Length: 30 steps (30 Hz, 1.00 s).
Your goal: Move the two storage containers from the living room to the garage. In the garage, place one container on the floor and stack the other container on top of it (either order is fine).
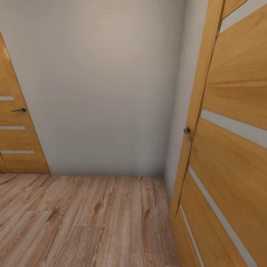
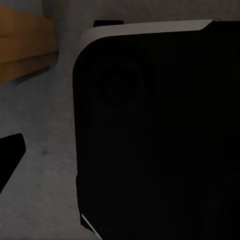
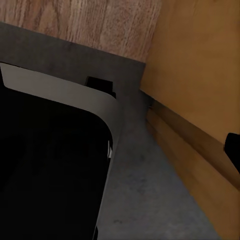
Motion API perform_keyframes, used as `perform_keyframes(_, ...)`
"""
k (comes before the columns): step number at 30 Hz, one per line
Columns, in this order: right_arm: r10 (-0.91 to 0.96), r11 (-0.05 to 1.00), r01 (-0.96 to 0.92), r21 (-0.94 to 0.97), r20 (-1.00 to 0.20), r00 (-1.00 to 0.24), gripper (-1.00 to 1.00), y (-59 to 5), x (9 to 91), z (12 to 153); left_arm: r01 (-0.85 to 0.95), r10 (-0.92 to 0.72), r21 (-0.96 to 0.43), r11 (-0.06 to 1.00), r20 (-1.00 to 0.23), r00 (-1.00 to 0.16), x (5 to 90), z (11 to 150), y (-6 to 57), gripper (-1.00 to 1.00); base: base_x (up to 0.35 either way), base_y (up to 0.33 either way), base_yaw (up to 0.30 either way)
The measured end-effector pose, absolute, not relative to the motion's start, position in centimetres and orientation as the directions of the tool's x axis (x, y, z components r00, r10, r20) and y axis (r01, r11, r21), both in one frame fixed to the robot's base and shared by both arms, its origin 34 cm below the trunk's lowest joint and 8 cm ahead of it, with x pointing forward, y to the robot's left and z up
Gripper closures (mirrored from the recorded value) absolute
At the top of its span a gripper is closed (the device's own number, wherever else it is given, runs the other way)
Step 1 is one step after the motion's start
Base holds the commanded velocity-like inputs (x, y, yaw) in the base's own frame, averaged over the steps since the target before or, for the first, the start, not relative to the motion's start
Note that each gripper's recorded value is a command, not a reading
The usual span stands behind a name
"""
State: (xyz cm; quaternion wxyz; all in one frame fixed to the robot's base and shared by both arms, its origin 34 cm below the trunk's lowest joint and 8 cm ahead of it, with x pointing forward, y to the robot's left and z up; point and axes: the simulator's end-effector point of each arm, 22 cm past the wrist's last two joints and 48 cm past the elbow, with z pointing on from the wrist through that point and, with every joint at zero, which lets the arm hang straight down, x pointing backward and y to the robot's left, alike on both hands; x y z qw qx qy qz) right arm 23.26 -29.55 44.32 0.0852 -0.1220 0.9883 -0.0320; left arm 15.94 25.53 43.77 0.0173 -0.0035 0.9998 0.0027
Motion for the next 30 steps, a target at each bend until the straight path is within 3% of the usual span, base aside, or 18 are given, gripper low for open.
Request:
perform_keyframes(18, -0.247, 0.968, -0.236, -0.084, -0.16, -0.956, -1.0, -29.54, 23.22, 44.32, -0.007, -0.007, 0.005, 1.0, -0.035, -0.999, 15.96, 43.78, 25.51, -1.0, 0.01, 0.02, 0.0)
perform_keyframes(30, -0.247, 0.968, -0.236, -0.084, -0.161, -0.956, -1.0, -29.55, 23.25, 44.33, -0.006, -0.006, 0.005, 1.0, -0.034, -0.999, 15.9, 43.78, 25.5, -1.0, 0.28, 0.0, 0.0)
